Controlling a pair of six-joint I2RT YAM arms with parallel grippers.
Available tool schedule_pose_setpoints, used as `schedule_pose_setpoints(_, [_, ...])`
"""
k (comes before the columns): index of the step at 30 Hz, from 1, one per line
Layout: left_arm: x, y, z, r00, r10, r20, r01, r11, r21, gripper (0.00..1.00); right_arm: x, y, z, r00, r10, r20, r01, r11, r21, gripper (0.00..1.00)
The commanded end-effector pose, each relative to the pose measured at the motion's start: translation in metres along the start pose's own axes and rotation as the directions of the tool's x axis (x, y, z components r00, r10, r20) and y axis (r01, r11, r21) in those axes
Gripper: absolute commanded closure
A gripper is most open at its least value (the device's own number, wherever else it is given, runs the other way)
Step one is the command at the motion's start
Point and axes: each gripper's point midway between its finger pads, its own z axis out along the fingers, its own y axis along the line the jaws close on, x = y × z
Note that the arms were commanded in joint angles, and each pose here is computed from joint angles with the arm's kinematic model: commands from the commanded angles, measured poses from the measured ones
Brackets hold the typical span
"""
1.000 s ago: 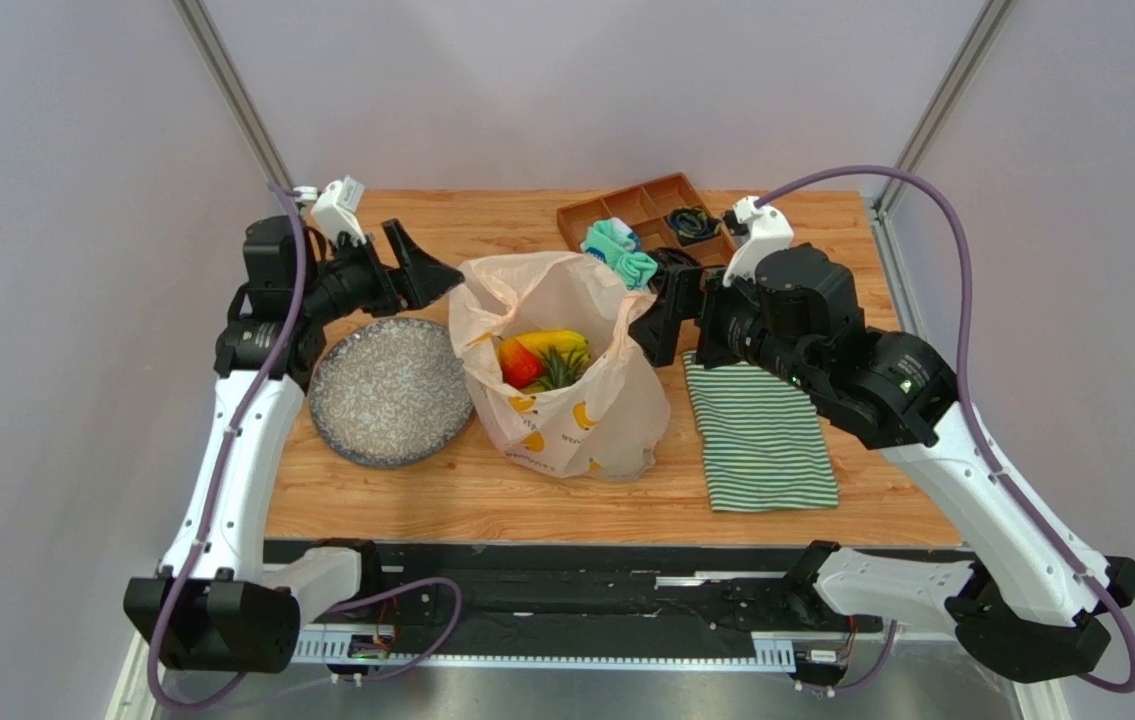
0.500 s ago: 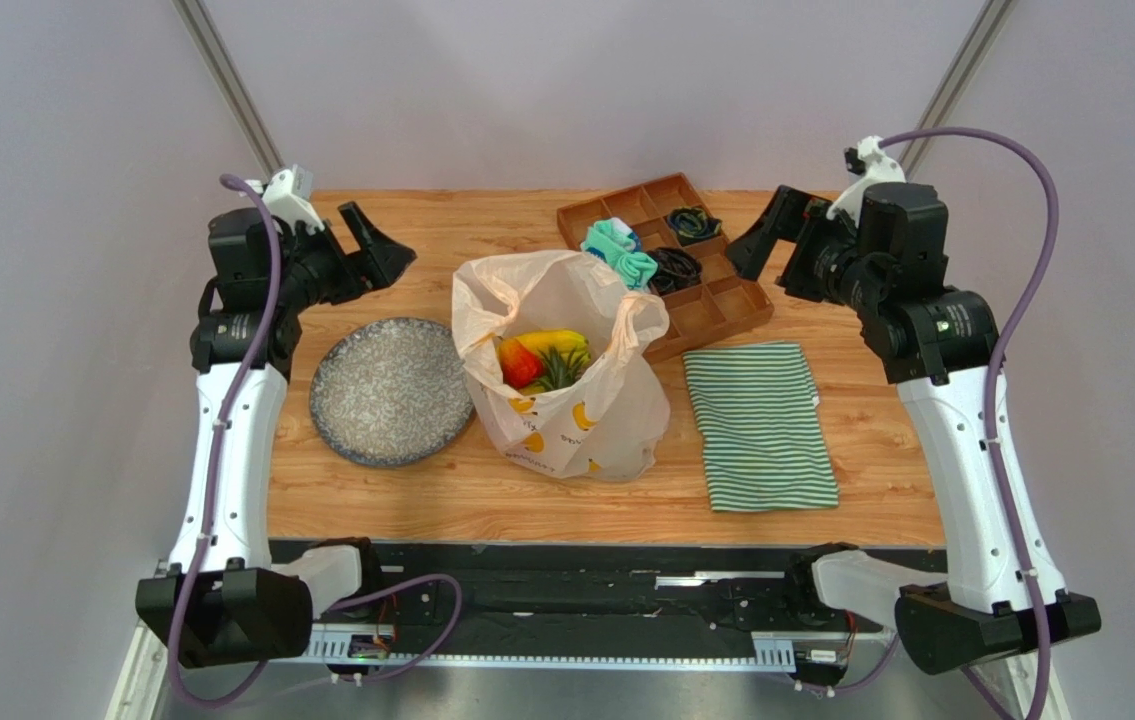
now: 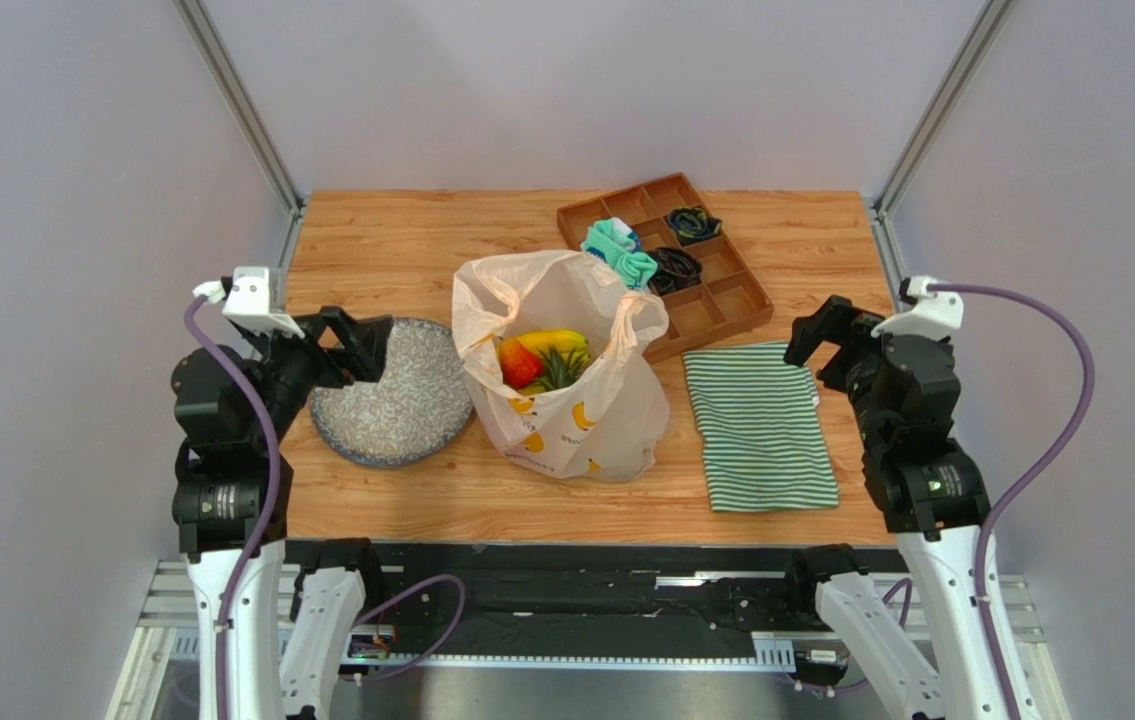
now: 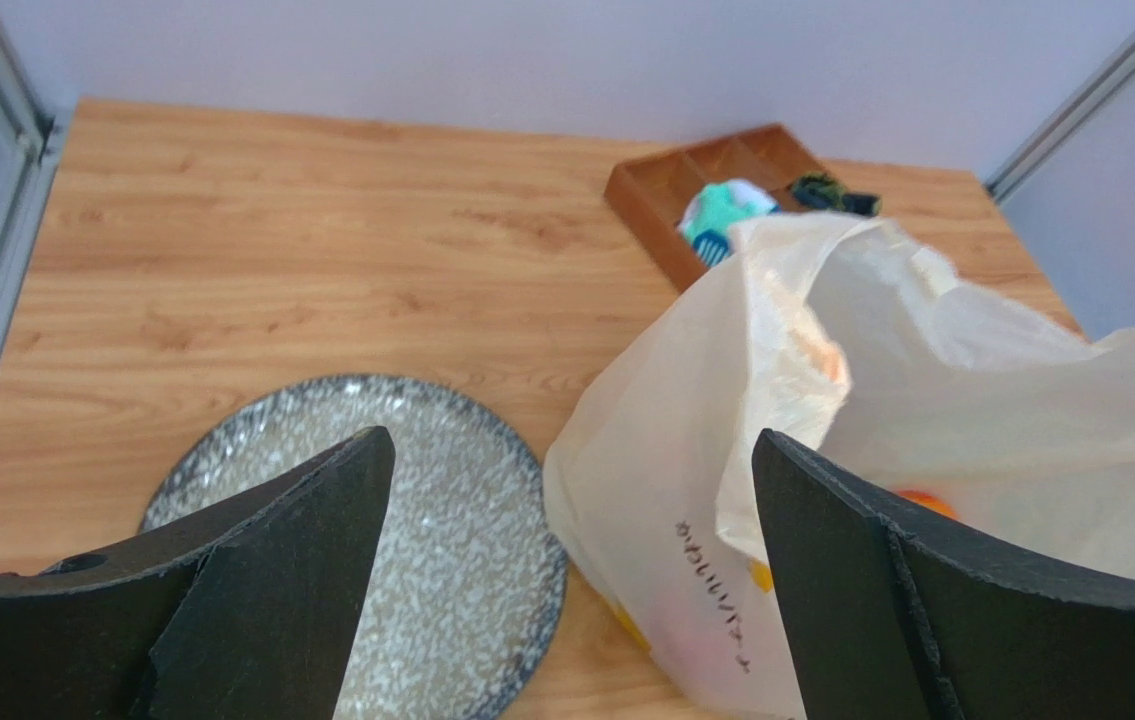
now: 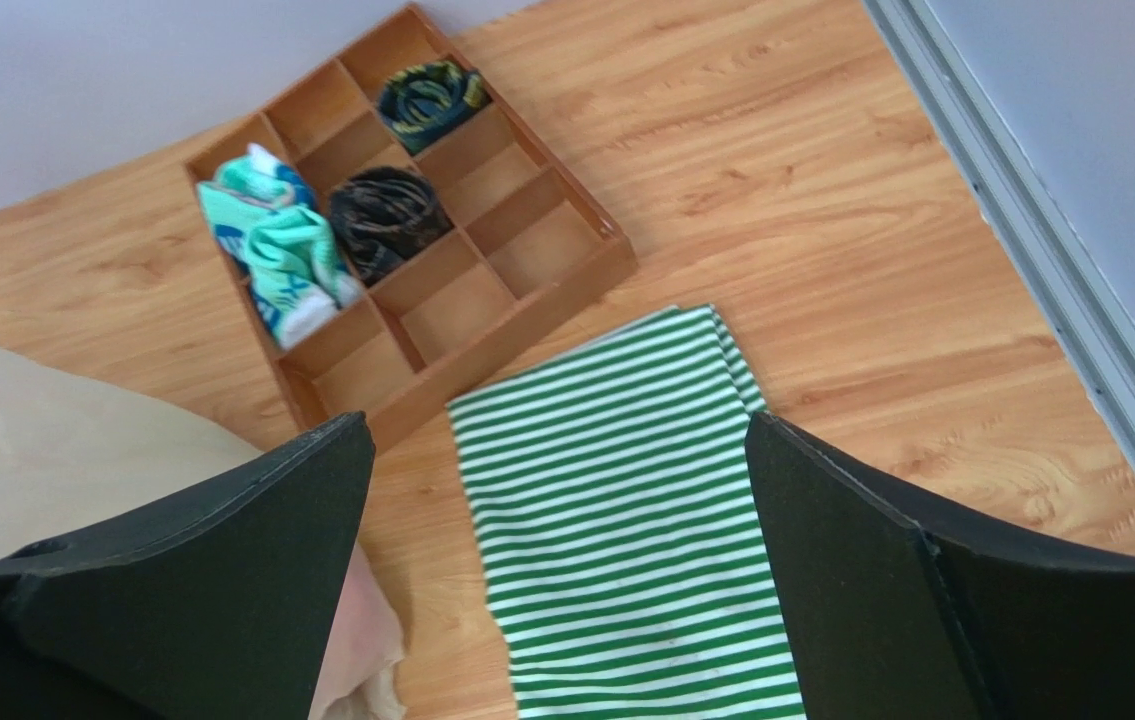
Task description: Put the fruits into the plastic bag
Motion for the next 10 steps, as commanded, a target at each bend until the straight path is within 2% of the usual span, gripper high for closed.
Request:
schedule_pose_setpoints(1, [0.0328,0.0238,0.0037,0.997,0.024,-0.068,-0.029,0.996,-0.082,0.02,-0.0093,-0.0126,0.0077,0.991,-0.005,0.132,-0.001,0.999,0.046,0.00])
schedule_pose_setpoints(10, [0.0288,0.0210,-0.0022,0.999,0.038,-0.031,-0.040,0.996,-0.077,0.02,-0.0110,-0.0139,0.0081,0.991,-0.043,0.129,0.037,0.998,0.053,0.00])
